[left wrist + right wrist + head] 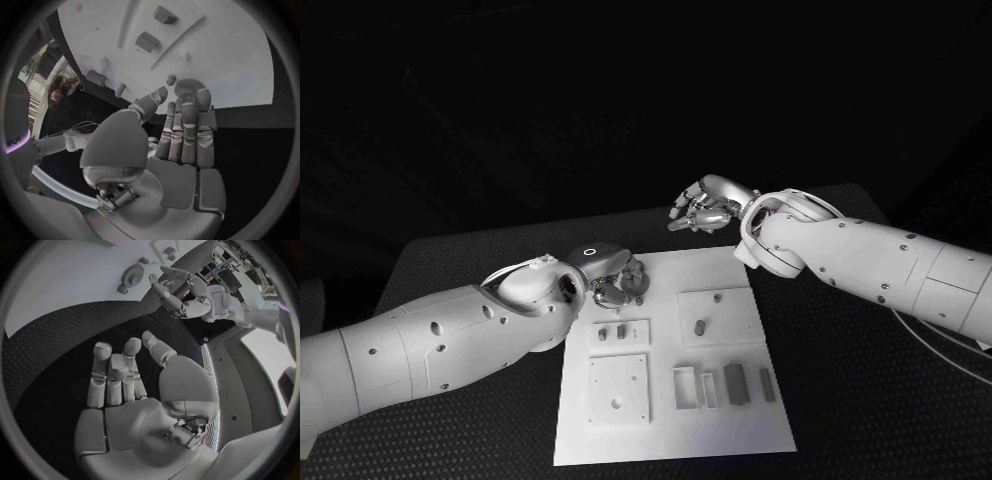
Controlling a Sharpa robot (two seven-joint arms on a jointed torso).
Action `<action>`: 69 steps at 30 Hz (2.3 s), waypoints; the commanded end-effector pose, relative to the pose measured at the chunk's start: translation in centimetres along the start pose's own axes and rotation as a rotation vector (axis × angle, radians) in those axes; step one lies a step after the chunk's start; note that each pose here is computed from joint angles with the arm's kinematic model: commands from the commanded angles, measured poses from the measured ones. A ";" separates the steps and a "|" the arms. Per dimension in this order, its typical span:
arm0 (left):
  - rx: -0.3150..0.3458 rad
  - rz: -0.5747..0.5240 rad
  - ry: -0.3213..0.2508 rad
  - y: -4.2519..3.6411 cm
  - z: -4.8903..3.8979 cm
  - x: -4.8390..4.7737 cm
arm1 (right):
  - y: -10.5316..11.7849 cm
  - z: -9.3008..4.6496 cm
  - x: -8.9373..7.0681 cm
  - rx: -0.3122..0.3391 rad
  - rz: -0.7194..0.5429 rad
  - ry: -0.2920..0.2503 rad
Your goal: Assemble the parts on the task board
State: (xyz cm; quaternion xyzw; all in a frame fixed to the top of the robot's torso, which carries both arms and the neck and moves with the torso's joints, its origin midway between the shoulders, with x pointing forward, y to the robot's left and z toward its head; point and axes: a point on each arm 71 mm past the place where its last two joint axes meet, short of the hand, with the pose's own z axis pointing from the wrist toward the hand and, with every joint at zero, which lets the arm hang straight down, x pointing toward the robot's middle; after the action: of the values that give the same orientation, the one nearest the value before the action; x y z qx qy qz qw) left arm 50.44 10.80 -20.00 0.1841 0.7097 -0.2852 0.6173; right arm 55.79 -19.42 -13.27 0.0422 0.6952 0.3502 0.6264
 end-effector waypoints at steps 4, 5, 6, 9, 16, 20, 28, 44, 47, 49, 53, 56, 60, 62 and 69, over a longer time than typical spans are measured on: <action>0.011 0.032 0.023 -0.36 0.30 0.75 | 0.2 0.0 0.1 -0.013 0.002 0.002; 0.011 0.031 0.024 -0.39 0.34 0.85 | 0.2 0.1 0.1 -0.013 0.002 0.002; 0.011 0.030 0.021 -0.43 0.38 0.92 | 0.2 0.1 0.1 -0.014 0.002 0.002; 0.015 0.027 0.023 -0.60 0.43 1.17 | 0.2 0.1 0.1 -0.014 0.002 0.003; 0.009 0.033 0.034 -0.56 0.70 1.58 | 0.4 0.1 0.2 -0.017 0.003 0.005; 0.005 0.030 0.039 -0.51 0.77 2.11 | 0.4 0.1 0.2 -0.017 0.003 0.005; 0.002 0.029 0.043 -0.55 0.89 2.46 | 0.4 0.1 0.2 -0.017 0.003 0.006; 0.006 0.026 0.060 -0.64 0.97 3.07 | 0.4 0.1 0.2 -0.018 0.003 0.007; 0.012 0.024 0.056 -0.72 0.95 3.05 | 0.5 0.1 0.3 -0.019 0.004 0.007; 0.011 0.024 0.063 -0.72 0.91 3.10 | 0.5 0.1 0.3 -0.019 0.004 0.007; 0.014 0.023 0.065 -0.72 0.79 3.11 | 0.5 0.1 0.3 -0.019 0.004 0.008; 0.015 0.021 0.064 -0.74 0.78 3.11 | 0.5 0.1 0.3 -0.020 0.004 0.008; 0.019 0.020 0.070 -0.91 0.86 3.19 | 0.5 0.2 0.3 -0.021 0.004 0.008; 0.019 0.020 0.073 -0.95 0.91 3.23 | 0.5 0.2 0.3 -0.021 0.004 0.008; 0.012 0.022 0.082 -0.77 1.02 3.40 | 0.5 0.2 0.3 -0.021 0.004 0.008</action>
State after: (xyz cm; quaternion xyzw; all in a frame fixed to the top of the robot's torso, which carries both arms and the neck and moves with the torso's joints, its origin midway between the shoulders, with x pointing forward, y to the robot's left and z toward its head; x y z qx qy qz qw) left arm 50.31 9.48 -23.06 0.1998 0.7274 -0.2731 0.5969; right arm 55.73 -18.97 -13.26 0.0397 0.6947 0.3541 0.6248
